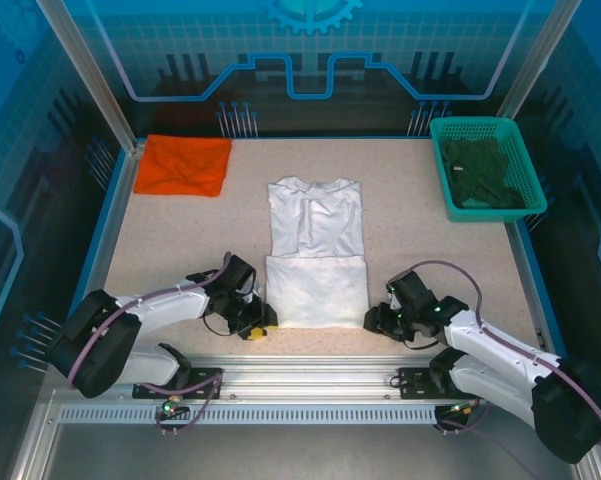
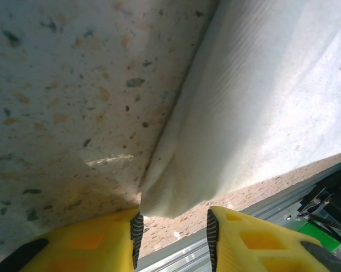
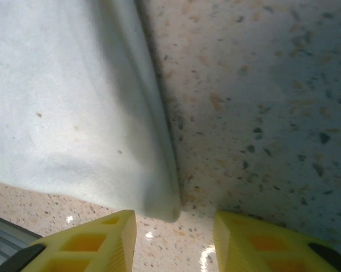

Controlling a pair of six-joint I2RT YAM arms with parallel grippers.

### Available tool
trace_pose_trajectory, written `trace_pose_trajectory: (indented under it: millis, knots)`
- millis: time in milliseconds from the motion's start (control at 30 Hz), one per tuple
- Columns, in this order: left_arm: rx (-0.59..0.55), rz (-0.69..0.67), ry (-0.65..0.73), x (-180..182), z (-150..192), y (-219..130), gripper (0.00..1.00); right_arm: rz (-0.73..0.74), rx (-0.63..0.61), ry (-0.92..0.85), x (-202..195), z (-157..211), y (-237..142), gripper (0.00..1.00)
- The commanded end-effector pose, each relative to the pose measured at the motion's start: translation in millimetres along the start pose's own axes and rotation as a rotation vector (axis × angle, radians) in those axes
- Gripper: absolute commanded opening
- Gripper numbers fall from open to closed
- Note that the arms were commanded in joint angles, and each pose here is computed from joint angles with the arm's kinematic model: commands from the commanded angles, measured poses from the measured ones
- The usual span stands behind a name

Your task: Fold and stack the t-shirts

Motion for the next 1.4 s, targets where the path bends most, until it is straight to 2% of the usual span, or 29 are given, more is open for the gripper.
trace_pose_trajectory:
  millis: [0, 167, 500, 667, 733, 900, 1000, 1133, 1367]
  knots:
    - [-0.002, -0.008, 0.018, -1.0, -5.4, 5.6, 0.37, -0.076, 0.001, -0.062, 20.9, -1.4, -2.4, 0.41]
    - [-0.009, -0.021, 0.021, -2.5, -10.5, 7.0, 0.33, -0.045, 0.002, -0.053, 20.0, -2.5, 0.7, 0.38]
    - [-0.054, -0.09, 0.016, -1.2, -24.1, 2.2, 0.15, 0.035, 0.021, -0.019, 16.6, -5.6, 7.5, 0.15]
    - [-0.073, -0.1, 0.027, -4.7, -29.2, -1.3, 0.01, 0.046, 0.014, -0.028, 20.2, -8.1, 5.2, 0.03]
    - [-0.072, -0.113, 0.038, -5.0, -29.6, -4.0, 0.0, 0.064, 0.012, -0.041, 21.6, -9.2, 2.0, 0.0]
    - [-0.041, -0.145, 0.042, -0.2, -19.0, -9.5, 0.0, 0.111, 0.033, -0.067, 17.9, -5.5, -1.8, 0.0]
    - [0.004, -0.136, 0.013, 3.3, -3.0, -10.1, 0.0, 0.143, 0.063, -0.083, 8.5, 6.2, -0.6, 0.0]
    - [0.083, -0.134, 0.045, -2.1, 26.7, -10.6, 0.0, 0.168, 0.092, -0.107, -4.5, 29.0, -0.7, 0.0]
    - [0.21, 0.014, 0.012, -13.3, 66.6, -10.2, 0.0, 0.171, 0.121, -0.139, -13.9, 50.6, -17.4, 0.0]
Point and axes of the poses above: each hand's point on the last joint's axis, 136 mm out from that joint toward the fingers, its own y axis out along the fingers, its own x axis along the line the jaws close on, z = x × y, the point moved 6 cm from there along -y, back along the fingers, and after that the axes turned 13 degrees about y, right-handed, at the moved point
